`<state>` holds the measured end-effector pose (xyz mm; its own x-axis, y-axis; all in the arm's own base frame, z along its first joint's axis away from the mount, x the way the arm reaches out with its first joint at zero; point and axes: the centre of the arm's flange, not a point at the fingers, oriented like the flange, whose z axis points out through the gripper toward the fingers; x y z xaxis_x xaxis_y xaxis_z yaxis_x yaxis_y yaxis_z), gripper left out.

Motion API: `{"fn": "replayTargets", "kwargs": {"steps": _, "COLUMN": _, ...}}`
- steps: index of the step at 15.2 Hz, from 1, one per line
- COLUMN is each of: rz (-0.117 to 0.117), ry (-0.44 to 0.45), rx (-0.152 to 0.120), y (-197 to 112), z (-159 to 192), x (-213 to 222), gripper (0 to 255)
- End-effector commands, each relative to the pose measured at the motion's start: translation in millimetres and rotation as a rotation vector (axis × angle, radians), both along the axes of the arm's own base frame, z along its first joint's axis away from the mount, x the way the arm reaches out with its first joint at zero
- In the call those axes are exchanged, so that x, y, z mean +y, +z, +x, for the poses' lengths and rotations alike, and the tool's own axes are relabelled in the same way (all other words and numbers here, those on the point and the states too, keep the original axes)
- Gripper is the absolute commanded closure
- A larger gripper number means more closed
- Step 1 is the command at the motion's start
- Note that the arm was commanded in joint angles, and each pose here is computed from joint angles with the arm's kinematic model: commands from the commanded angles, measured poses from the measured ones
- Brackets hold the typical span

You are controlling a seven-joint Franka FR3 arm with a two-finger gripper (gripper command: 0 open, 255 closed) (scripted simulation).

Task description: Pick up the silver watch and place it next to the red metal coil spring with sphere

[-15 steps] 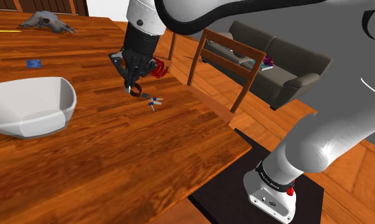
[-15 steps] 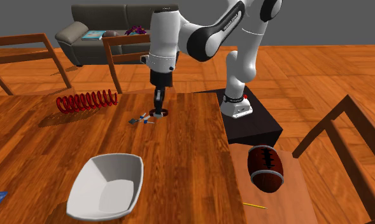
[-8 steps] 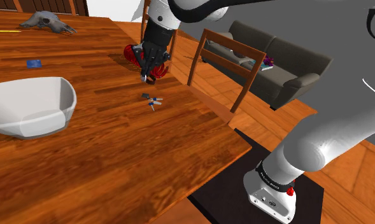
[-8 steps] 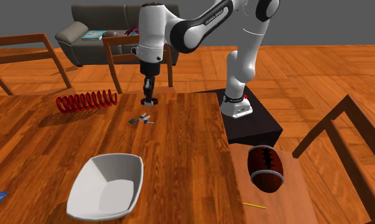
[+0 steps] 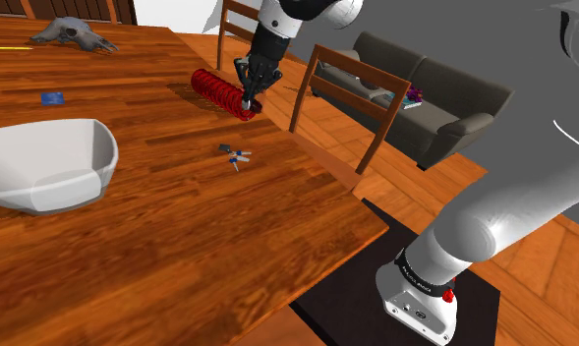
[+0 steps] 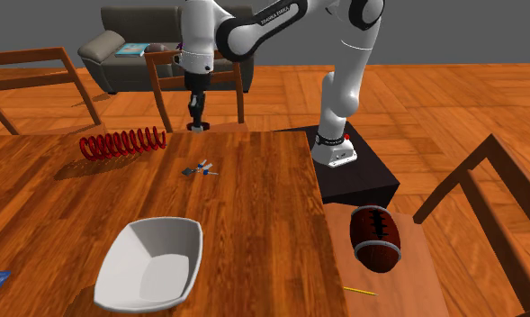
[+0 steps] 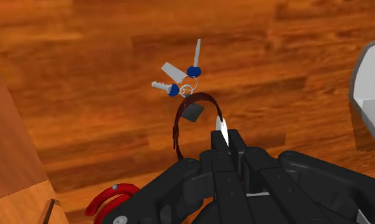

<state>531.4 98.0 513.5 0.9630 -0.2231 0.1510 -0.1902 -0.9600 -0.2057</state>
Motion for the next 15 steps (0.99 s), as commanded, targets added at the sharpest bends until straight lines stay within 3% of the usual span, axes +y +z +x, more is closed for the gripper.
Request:
{"fn": "replayTargets", "kwargs": {"steps": 1, "rz": -0.001, "ry": 0.001, "rx": 0.000, "y": 2.2, "z": 13.8, "x": -22.4, "gripper": 255}}
{"fn": "replayTargets", "kwargs": {"steps": 15, "rz": -0.001, "ry": 0.001, "rx": 0.000, "y": -3.1, "z": 80.6, "x": -190.2, "gripper": 255}}
